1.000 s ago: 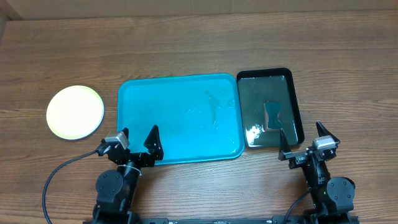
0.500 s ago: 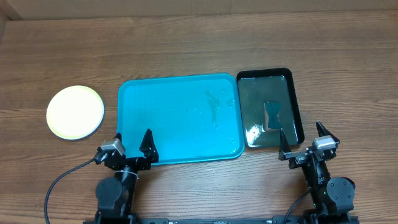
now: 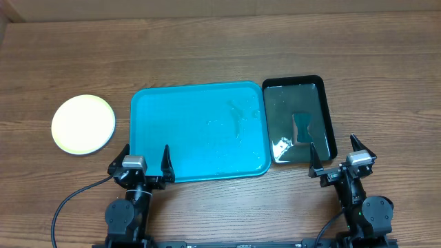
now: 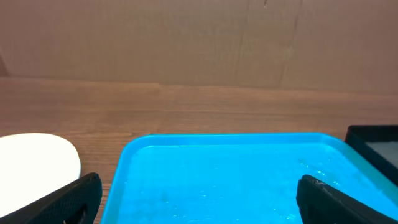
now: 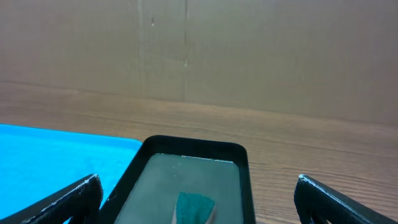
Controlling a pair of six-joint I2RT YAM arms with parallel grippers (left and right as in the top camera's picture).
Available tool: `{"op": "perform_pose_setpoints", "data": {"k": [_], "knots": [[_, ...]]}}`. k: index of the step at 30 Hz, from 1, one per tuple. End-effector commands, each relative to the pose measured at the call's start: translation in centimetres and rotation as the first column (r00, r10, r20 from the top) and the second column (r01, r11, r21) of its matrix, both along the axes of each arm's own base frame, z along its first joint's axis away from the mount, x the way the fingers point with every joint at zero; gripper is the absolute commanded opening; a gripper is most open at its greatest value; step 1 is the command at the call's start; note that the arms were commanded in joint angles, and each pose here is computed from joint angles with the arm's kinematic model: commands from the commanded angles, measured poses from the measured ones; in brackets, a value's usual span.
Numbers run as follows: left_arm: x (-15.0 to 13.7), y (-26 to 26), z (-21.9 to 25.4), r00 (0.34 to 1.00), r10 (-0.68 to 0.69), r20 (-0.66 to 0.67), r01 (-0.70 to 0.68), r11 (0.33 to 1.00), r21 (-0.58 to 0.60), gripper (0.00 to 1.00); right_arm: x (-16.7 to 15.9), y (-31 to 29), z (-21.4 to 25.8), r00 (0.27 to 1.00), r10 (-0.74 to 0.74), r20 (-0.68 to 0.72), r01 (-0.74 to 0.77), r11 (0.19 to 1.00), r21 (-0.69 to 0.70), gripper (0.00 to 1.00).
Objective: Clean dirty plates on tray and stack at the side
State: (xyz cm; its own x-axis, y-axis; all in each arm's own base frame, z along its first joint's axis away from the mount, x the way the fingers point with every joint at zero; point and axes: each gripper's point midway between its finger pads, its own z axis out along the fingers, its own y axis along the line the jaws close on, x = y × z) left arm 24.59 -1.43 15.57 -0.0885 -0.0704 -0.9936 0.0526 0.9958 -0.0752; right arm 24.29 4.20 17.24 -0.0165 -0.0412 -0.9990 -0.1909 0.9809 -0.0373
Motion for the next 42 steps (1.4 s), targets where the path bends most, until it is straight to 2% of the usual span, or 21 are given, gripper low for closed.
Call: {"op": "perform_pose_setpoints", "data": {"k": [1,7,42], "knots": [[0.0,0.5,0.1,1.0,0.019,0.013,-0.02,0.998,0.064,1.0,0.0,-0.1,-0.2,1.0,-0.004,0.005,0.005,1.0,-0.003,1.0],[0.0,1.8,0.1,0.998,0.069,0.013,-0.069,0.996,0.064,1.0,0.0,-0.1,-0.2,1.0,-0.005,0.005,0.005,1.0,-0.003,1.0],[0.0,1.8,0.0,0.998,0.069,0.012,-0.07,0.995,0.064,1.0,0.0,-0.1,-0.2,1.0,-0.005,0.004,0.005,1.0,-0.003,1.0]]}}
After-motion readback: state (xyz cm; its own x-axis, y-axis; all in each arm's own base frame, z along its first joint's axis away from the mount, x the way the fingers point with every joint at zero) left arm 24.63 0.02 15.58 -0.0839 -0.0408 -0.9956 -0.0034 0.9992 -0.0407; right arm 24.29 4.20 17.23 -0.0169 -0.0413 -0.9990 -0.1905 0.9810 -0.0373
